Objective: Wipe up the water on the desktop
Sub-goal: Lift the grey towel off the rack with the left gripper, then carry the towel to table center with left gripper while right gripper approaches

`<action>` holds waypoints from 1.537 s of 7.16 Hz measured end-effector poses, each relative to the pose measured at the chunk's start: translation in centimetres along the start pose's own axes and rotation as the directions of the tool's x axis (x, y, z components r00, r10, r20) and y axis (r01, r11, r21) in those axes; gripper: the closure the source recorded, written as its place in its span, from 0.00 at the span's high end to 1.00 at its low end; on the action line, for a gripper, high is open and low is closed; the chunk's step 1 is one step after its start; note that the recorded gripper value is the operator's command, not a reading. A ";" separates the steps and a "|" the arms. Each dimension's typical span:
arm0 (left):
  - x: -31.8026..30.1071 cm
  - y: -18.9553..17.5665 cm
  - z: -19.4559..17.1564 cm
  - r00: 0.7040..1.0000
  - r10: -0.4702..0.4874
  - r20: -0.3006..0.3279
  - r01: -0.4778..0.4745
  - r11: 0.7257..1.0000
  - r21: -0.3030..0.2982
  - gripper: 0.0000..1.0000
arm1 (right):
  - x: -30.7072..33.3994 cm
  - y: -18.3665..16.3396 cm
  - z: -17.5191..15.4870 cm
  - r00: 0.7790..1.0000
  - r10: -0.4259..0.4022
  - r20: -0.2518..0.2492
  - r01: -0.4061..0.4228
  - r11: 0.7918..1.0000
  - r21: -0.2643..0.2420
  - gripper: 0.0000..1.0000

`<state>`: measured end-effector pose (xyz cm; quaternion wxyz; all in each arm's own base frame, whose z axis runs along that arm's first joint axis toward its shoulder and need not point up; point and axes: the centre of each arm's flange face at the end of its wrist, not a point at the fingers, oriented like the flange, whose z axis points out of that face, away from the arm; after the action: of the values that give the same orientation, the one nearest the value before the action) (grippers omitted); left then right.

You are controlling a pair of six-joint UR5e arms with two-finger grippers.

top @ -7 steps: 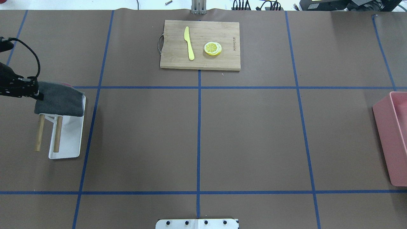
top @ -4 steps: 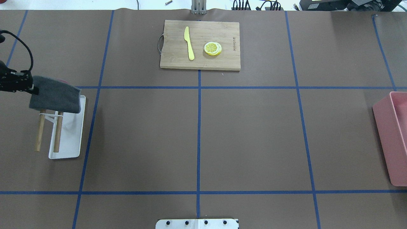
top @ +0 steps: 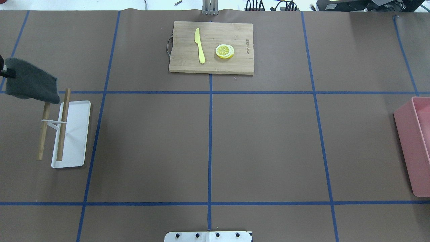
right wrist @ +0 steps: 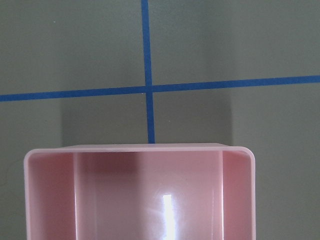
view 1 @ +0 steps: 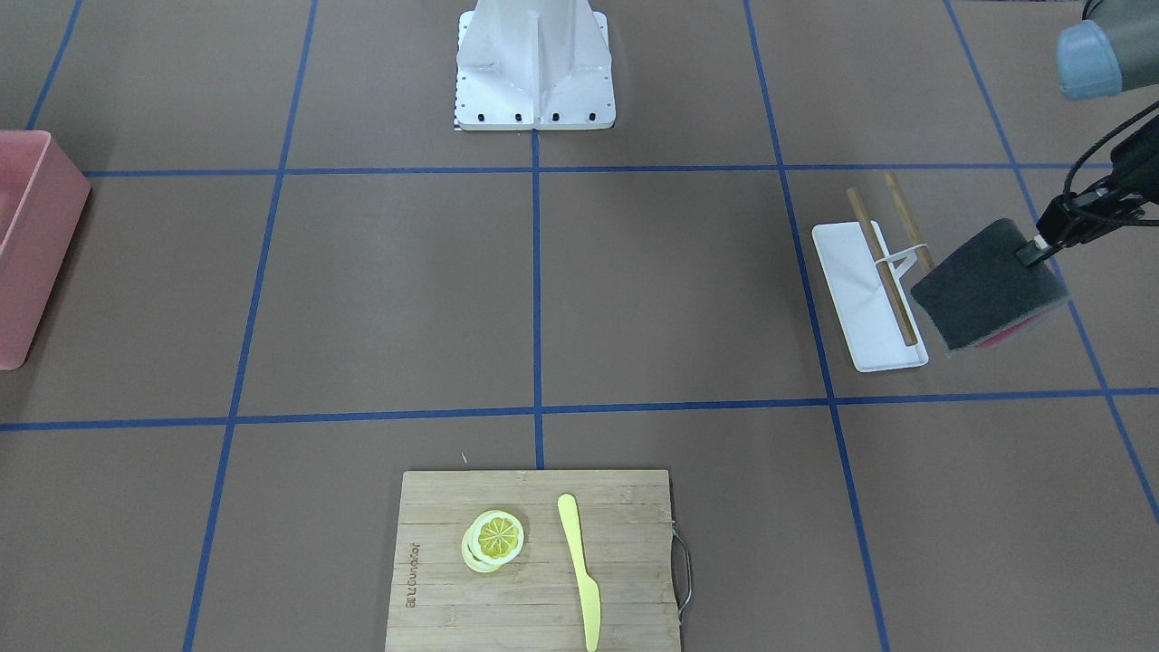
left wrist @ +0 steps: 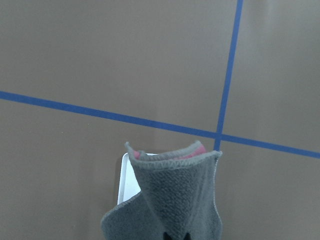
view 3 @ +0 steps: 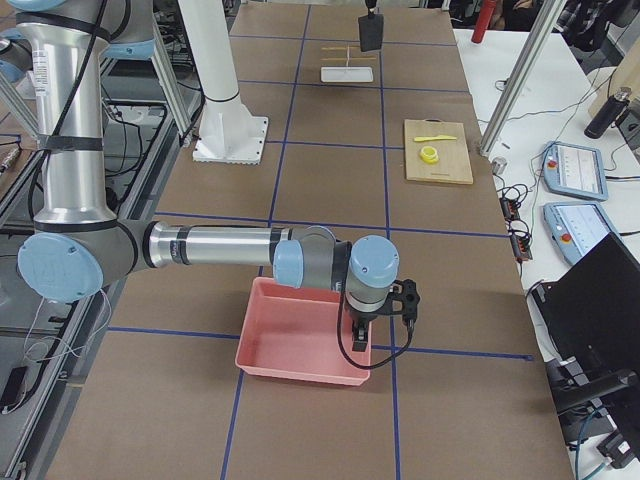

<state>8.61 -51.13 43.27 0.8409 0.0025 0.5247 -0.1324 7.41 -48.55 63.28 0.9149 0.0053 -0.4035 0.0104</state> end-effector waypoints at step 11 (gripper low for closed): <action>24.7 0.2 6.7 0.918 -0.393 -0.046 0.392 0.920 -0.023 0.00 | -25.8 -5.7 0.3 0.797 -0.598 0.083 0.574 0.793 0.201 1.00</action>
<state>24.84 -57.36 24.44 0.7840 -0.1050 0.5361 -0.2947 -10.08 -54.64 44.47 0.8380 0.2071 -0.4436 -0.2410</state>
